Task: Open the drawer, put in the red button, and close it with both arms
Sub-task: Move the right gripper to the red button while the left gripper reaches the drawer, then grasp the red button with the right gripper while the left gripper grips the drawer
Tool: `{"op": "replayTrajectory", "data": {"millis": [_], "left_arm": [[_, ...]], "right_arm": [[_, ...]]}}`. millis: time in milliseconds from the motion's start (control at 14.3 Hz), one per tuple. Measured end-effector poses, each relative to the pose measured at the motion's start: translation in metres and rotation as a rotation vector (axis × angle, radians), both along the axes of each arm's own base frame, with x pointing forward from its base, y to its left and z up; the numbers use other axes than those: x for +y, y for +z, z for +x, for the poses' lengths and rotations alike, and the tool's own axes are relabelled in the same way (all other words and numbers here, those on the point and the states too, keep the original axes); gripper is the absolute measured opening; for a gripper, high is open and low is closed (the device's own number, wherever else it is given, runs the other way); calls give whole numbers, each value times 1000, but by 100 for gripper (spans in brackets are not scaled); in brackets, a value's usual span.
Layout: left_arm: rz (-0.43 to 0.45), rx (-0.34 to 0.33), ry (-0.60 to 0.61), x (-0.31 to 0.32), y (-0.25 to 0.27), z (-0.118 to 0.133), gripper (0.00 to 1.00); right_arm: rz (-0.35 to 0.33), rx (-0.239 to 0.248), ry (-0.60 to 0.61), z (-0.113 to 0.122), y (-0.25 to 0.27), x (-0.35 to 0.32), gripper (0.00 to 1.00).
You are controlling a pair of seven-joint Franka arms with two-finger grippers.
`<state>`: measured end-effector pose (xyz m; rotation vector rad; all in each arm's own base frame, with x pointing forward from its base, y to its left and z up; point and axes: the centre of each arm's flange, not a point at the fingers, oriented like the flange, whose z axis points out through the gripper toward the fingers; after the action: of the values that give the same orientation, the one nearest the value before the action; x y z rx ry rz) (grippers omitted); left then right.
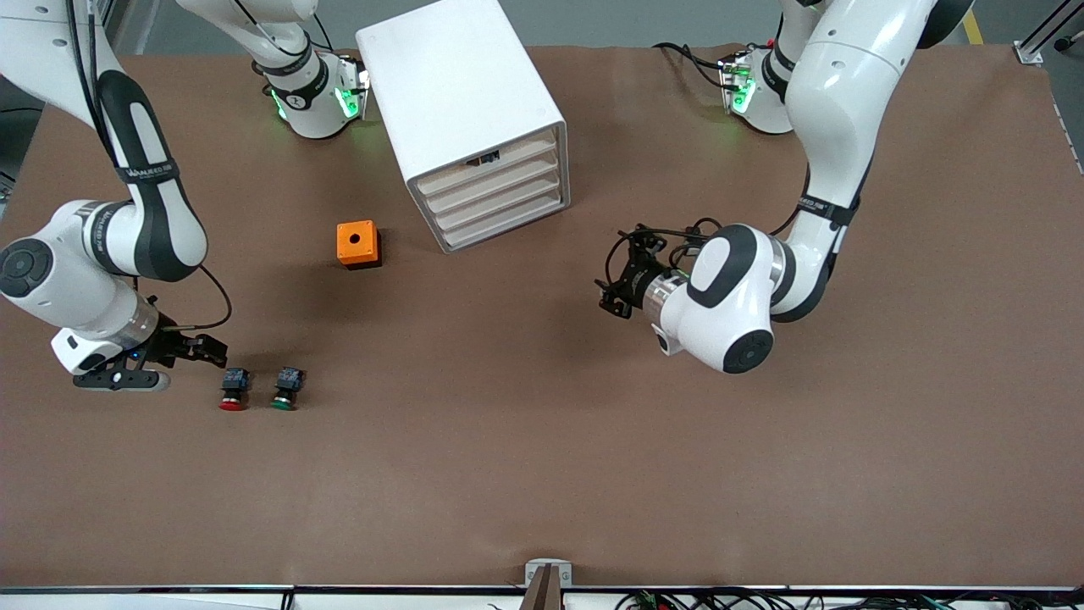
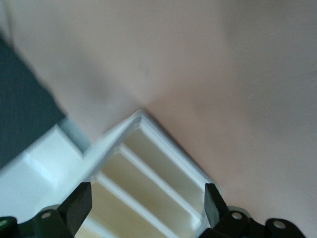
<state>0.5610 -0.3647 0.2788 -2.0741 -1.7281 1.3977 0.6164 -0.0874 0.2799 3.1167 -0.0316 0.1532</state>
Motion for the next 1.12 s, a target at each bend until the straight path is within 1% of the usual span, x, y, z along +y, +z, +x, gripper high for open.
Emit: {"op": "replayTrajectory", "data": {"millis": [70, 210, 280, 420, 560, 700, 770, 909, 979, 1049, 1119], "left_arm": [[10, 76, 49, -8, -4, -5, 100], [38, 206, 115, -29, -10, -18, 100], [60, 265, 137, -41, -15, -25, 100], [116, 354, 159, -60, -30, -41, 100], [174, 408, 165, -75, -45, -55, 100], [202, 449, 175, -85, -53, -63, 100], [204, 467, 179, -89, -56, -66, 94], [210, 489, 164, -96, -63, -75, 73], [216, 498, 151, -101, -68, -81, 73], [222, 507, 139, -107, -73, -88, 66], [228, 521, 122, -112, -78, -95, 64]], "right_arm": [[2, 1, -9, 0, -9, -4, 100], [30, 13, -47, -2, -29, -10, 100], [47, 22, -66, -3, -39, -10, 100], [63, 27, -81, -3, -55, -8, 100], [67, 21, -83, -2, -67, -5, 100], [67, 17, -78, -2, -77, -1, 100], [67, 13, -74, -1, -80, 2, 100], [68, 7, -68, 1, -83, 5, 100], [68, 5, -67, 2, -85, 6, 100], [67, 4, -66, 4, -86, 6, 100], [67, 3, -61, 4, -86, 6, 100]]}}
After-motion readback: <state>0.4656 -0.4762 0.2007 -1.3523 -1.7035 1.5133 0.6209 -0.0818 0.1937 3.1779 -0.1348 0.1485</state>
